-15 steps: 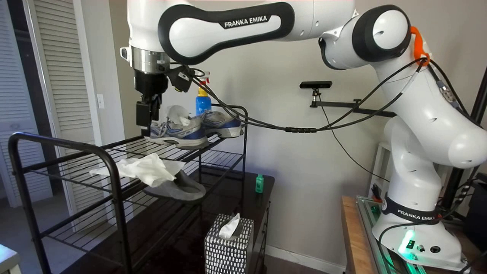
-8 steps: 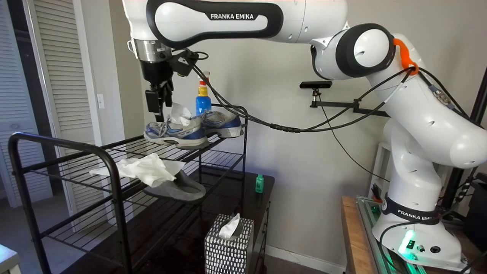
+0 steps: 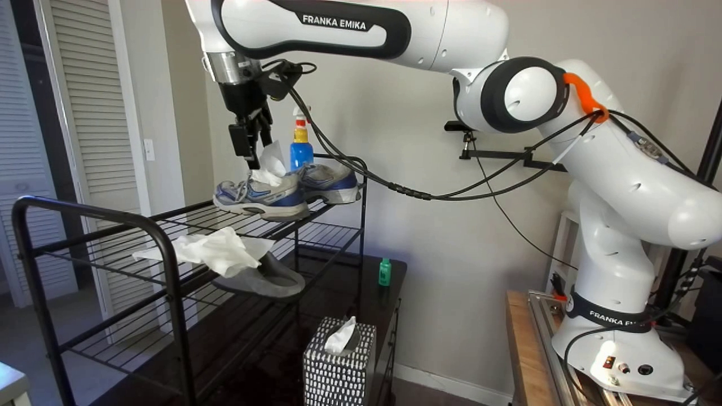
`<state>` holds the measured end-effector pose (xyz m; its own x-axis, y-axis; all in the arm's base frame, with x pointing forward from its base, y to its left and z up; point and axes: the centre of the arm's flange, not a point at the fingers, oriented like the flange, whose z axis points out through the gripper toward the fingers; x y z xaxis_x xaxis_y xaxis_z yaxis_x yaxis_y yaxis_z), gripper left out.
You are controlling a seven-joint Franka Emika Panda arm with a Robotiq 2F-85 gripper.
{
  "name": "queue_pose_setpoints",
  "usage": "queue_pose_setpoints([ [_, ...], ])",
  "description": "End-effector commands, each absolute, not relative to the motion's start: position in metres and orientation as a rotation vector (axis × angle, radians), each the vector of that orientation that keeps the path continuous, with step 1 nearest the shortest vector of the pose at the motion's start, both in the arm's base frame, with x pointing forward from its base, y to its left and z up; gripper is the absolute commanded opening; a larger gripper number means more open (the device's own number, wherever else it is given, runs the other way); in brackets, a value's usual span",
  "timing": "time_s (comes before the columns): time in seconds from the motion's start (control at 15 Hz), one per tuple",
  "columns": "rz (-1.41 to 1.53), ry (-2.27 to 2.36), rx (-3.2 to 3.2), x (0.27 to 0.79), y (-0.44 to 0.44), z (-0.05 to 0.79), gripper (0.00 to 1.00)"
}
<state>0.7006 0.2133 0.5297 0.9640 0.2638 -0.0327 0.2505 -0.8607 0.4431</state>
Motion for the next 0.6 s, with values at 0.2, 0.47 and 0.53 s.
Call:
queue_pose_setpoints([
  [0.2,-0.071,0.314,2.621,0.74,0.211,0.545,1.0],
  [0.47,-0.167,0.289,2.618,0.728,0.195,0.543,1.0],
  [0.53,-0.186,0.287,2.62,0.722,0.194,0.542,1.0],
])
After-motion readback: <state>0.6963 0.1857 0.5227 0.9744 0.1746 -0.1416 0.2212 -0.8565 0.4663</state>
